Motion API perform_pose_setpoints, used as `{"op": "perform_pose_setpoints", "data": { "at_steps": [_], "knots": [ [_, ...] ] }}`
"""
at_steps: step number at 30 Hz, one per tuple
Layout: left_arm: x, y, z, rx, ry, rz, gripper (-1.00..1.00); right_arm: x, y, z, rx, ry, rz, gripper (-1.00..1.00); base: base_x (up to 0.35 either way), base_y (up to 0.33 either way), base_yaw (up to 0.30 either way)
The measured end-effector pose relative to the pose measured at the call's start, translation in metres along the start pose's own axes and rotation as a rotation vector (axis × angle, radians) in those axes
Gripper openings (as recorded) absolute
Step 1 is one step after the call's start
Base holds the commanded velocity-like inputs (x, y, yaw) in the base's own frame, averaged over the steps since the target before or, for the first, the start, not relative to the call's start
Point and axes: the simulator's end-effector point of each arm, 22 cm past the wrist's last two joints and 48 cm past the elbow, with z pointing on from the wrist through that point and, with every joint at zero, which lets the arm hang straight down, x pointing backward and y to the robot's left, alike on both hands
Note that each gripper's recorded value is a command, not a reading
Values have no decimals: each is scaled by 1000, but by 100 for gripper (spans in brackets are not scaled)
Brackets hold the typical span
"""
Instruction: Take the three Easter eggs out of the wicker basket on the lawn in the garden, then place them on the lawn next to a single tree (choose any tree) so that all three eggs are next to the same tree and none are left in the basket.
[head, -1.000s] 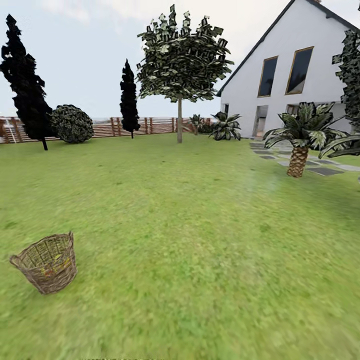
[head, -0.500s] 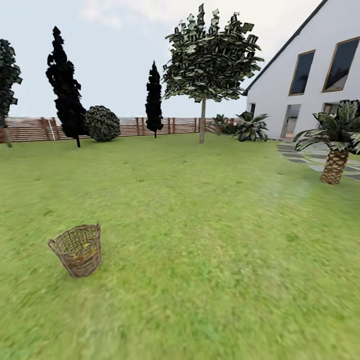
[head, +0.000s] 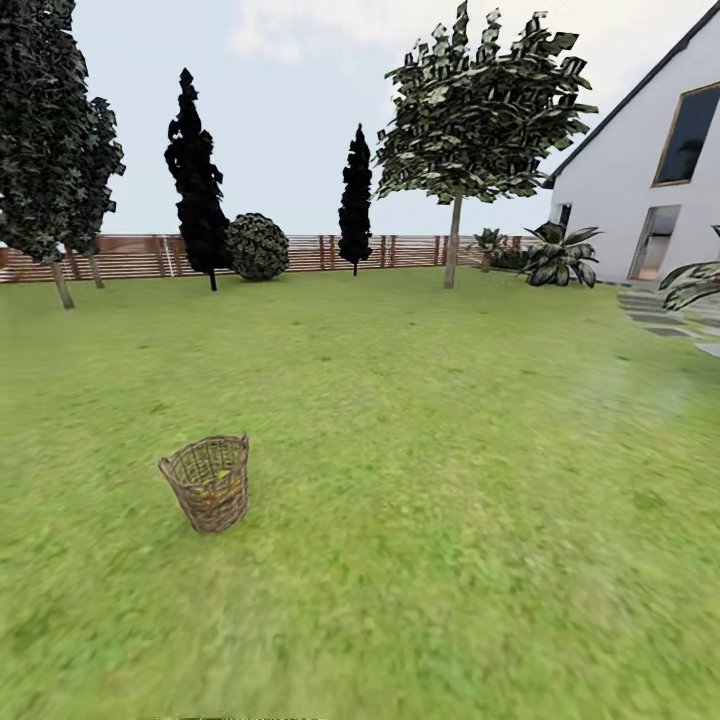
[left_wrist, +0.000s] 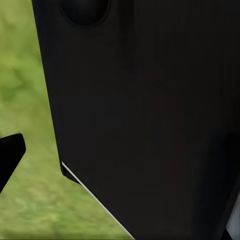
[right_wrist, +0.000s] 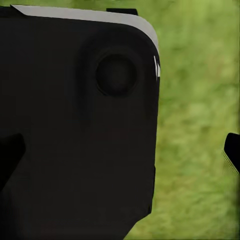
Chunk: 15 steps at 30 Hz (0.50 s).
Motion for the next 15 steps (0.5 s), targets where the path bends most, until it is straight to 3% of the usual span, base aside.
{"op": "perform_pose_setpoints", "data": {
  "at_steps": [15],
  "knots": [
    [0, 0, 0, 0, 0, 0, 100, 0, 0, 0, 0, -1, 2, 100, 0, 0, 300]
  ]
}}
